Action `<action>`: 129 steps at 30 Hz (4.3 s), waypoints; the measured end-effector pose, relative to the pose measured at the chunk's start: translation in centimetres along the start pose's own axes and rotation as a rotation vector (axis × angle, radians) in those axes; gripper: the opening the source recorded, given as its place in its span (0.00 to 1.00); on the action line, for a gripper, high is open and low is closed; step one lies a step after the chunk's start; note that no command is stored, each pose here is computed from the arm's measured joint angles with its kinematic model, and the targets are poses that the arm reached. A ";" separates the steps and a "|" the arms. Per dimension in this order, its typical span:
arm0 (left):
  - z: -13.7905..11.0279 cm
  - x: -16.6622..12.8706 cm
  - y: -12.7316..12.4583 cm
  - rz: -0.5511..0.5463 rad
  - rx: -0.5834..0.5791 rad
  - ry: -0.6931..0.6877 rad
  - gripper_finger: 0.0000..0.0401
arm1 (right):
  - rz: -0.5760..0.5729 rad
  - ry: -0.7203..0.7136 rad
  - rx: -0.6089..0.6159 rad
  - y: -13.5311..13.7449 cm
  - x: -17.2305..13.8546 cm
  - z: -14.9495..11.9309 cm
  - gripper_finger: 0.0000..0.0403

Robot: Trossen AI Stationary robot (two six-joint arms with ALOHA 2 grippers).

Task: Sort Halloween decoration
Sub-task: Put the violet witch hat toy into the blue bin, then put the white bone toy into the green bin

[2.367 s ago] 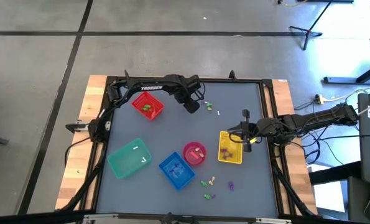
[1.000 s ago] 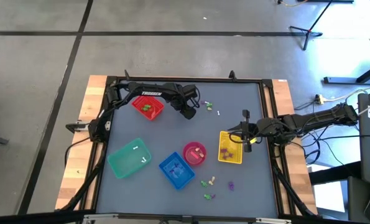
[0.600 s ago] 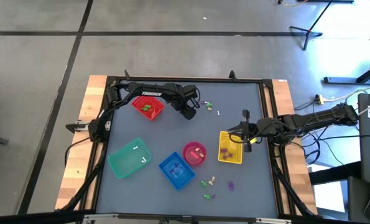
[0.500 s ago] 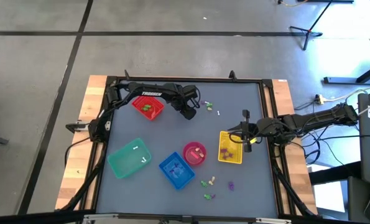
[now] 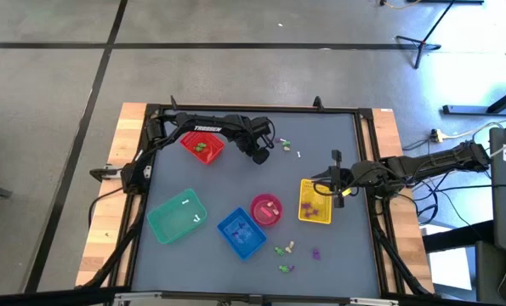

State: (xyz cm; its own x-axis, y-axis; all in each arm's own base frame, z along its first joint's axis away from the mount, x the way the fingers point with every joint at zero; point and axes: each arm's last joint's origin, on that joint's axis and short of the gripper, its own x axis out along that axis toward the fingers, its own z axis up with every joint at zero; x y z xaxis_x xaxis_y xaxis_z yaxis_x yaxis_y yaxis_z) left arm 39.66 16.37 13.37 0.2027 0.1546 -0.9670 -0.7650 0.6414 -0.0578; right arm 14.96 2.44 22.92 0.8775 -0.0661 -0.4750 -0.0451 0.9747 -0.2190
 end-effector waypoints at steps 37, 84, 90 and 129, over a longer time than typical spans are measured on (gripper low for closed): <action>2.5 -2.7 -0.4 -0.239 0.027 0.045 0.00 | 0.000 0.000 0.000 0.0 0.0 0.0 0.13; -19.0 -11.8 -19.8 -0.216 0.495 0.196 0.00 | 0.086 0.003 0.046 0.3 0.0 -0.1 0.13; -19.8 -11.2 -19.8 -0.142 0.531 0.130 0.00 | 0.086 0.003 0.057 0.3 0.0 -0.1 0.13; -21.7 -14.7 -15.1 0.025 0.736 -0.053 0.29 | 0.151 -0.152 0.273 -0.9 -2.8 5.2 0.39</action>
State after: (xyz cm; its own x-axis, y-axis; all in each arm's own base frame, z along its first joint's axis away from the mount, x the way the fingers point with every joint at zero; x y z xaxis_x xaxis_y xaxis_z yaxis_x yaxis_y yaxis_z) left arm 34.97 -11.88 23.09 0.2337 0.2001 -0.9515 -0.1657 0.9725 0.1638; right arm 15.06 2.86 28.90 0.9327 0.0958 -0.3477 -0.0687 0.9936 0.0896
